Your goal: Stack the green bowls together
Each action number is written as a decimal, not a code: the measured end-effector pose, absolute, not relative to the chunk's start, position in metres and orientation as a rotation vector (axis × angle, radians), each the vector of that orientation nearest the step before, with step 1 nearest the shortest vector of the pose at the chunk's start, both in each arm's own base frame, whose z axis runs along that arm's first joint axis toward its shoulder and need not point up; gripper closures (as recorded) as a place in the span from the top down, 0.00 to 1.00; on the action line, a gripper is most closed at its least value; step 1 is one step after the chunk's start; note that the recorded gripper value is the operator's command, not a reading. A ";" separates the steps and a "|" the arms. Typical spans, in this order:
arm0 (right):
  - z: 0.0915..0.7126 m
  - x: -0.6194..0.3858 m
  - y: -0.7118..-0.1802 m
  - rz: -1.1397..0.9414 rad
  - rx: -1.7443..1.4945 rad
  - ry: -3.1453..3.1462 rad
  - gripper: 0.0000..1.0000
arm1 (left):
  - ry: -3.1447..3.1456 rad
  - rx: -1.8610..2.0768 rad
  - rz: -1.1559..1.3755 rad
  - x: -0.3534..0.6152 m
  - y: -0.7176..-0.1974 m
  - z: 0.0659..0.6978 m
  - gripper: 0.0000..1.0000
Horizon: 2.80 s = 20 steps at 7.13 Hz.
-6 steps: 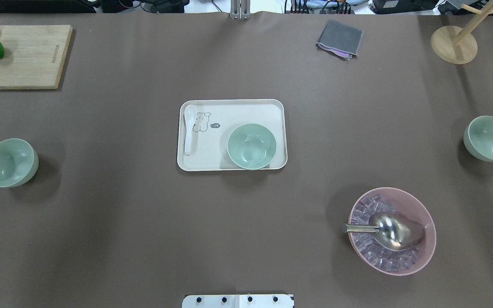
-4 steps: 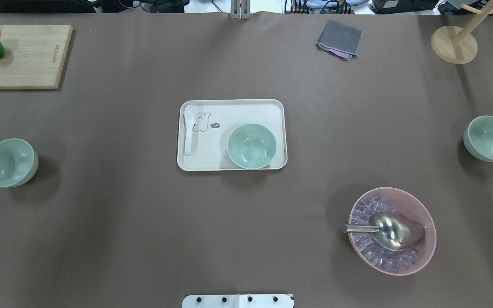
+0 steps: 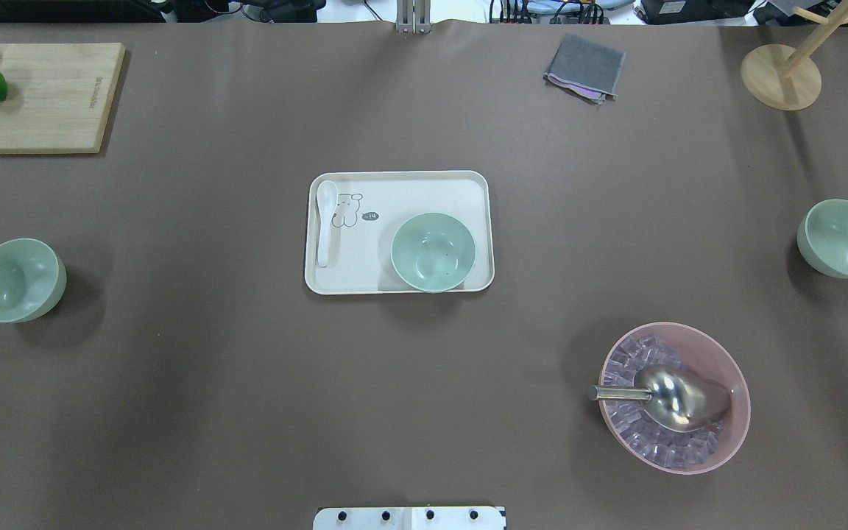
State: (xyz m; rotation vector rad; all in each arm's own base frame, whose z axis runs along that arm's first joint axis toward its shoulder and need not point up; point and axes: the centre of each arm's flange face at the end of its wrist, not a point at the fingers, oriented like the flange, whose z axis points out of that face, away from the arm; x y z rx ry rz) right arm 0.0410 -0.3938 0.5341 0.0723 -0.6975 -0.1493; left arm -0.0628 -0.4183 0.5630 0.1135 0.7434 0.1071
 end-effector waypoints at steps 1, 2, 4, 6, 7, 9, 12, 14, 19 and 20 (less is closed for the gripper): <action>0.516 0.038 -0.409 -0.170 0.127 -0.701 1.00 | 0.741 0.176 0.128 -0.063 -0.425 0.555 0.99; 0.508 0.036 -0.418 -0.187 0.178 -0.704 1.00 | 0.735 0.265 0.157 -0.063 -0.440 0.548 0.99; 0.516 0.036 -0.423 -0.198 0.210 -0.704 1.00 | 0.727 0.403 0.209 -0.063 -0.470 0.554 0.99; 0.518 0.034 -0.425 -0.203 0.215 -0.706 1.00 | 0.723 0.485 0.242 -0.060 -0.479 0.547 0.99; 0.513 0.026 -0.430 -0.207 0.212 -0.713 1.00 | 0.729 0.515 0.279 -0.043 -0.489 0.544 0.99; 0.499 -0.024 -0.446 -0.178 0.154 -0.731 0.99 | 0.778 0.447 0.297 0.016 -0.506 0.557 0.99; 0.501 -0.064 -0.452 -0.131 0.097 -0.697 0.98 | 0.815 0.328 0.209 0.052 -0.501 0.579 0.96; 0.512 -0.068 -0.457 -0.127 0.113 -0.694 0.99 | 0.850 0.270 0.141 0.089 -0.482 0.589 0.93; 0.517 -0.068 -0.458 -0.124 0.125 -0.697 0.99 | 0.836 0.261 0.134 0.127 -0.444 0.631 0.43; 0.518 -0.068 -0.457 -0.125 0.128 -0.698 0.99 | 0.840 0.261 0.140 0.131 -0.442 0.638 0.43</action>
